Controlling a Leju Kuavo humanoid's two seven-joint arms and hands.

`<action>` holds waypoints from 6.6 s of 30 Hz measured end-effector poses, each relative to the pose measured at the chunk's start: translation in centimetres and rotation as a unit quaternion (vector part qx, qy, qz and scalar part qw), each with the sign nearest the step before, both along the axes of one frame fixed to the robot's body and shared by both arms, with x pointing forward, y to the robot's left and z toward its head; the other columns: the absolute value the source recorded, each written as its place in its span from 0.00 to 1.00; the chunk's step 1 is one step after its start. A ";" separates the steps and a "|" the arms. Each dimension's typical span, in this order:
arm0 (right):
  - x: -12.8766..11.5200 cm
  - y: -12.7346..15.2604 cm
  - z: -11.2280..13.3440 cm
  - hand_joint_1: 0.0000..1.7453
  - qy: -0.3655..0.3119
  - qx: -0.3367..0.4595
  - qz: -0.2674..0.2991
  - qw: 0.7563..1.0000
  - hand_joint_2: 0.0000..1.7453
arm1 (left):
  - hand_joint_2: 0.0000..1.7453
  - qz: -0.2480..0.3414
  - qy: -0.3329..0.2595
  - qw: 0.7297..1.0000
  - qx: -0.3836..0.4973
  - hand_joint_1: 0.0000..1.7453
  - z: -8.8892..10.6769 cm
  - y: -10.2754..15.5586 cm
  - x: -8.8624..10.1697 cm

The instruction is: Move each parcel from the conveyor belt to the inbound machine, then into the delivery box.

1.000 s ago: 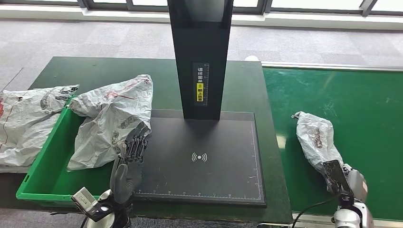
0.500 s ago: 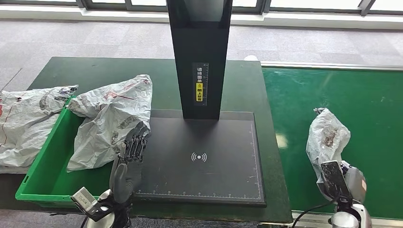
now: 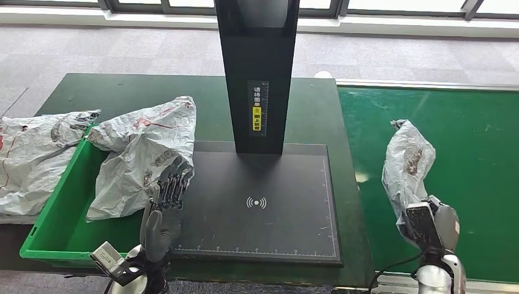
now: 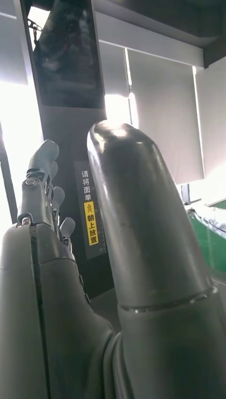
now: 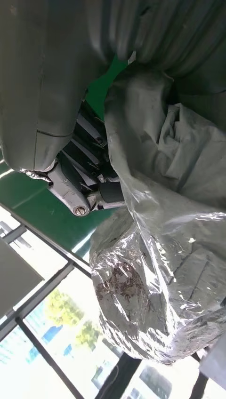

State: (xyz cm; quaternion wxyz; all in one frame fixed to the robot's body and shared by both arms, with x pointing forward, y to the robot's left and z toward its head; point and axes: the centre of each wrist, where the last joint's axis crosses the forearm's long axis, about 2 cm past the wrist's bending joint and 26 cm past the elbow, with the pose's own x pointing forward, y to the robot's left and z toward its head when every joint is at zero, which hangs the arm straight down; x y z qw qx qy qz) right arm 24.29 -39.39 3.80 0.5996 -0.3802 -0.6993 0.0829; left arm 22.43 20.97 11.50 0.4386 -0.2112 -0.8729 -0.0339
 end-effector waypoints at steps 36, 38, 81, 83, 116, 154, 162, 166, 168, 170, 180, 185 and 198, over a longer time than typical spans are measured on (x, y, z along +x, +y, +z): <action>-0.5 22.9 6.9 0.06 -0.066 0.068 0.451 0.888 1.00 | 0.00 -0.037 0.001 0.999 -0.032 0.00 0.0 -1.1 3.2; -0.5 23.1 6.4 0.00 -0.052 0.072 0.453 0.887 1.00 | 0.00 -0.036 0.003 0.999 -0.032 0.00 -0.1 -1.0 3.1; -1.2 21.1 5.2 0.00 -0.051 0.138 0.396 0.906 1.00 | 0.00 -0.034 0.003 0.999 -0.026 0.00 -0.1 -0.8 2.8; -1.3 21.1 5.1 0.00 -0.053 0.142 0.397 0.905 0.50 | 0.00 -0.034 0.003 0.999 -0.027 0.00 -0.1 -0.8 2.7; -1.8 20.3 6.6 0.00 -0.095 0.103 0.363 0.921 1.00 | 0.00 -0.035 0.009 0.999 -0.039 0.00 -0.5 -0.8 2.3; -4.3 15.7 17.9 0.00 -0.408 0.247 0.386 0.790 1.00 | 0.25 0.080 0.013 0.994 0.080 0.00 -0.1 -2.2 3.0; -4.0 15.7 18.2 0.00 -0.412 0.248 0.396 0.782 1.00 | 1.00 0.106 -0.019 0.926 0.363 0.00 -0.8 -4.5 2.8; -3.9 15.6 18.3 0.00 -0.414 0.251 0.406 0.776 1.00 | 1.00 0.119 -0.026 0.876 0.466 0.00 -2.0 -5.9 2.5; -3.8 15.5 18.4 0.00 -0.415 0.251 0.407 0.774 1.00 | 1.00 0.117 -0.026 0.865 0.487 0.00 -2.6 -6.2 2.4; -3.7 15.3 18.5 0.00 -0.417 0.251 0.407 0.773 1.00 | 1.00 0.110 -0.026 0.859 0.500 0.00 -3.1 -6.4 2.4; -3.6 15.0 18.5 0.00 -0.419 0.252 0.405 0.773 1.00 | 1.00 0.089 -0.022 0.835 0.542 0.00 -4.4 -7.0 2.5; -3.6 15.0 18.5 0.00 -0.418 0.254 0.409 0.770 1.00 | 1.00 0.076 -0.016 0.817 0.571 0.00 -4.9 -7.2 2.4; -2.8 15.2 18.0 0.00 -0.408 0.262 0.421 0.767 1.00 | 1.00 -0.015 0.039 0.767 0.641 0.50 -8.1 -7.4 3.5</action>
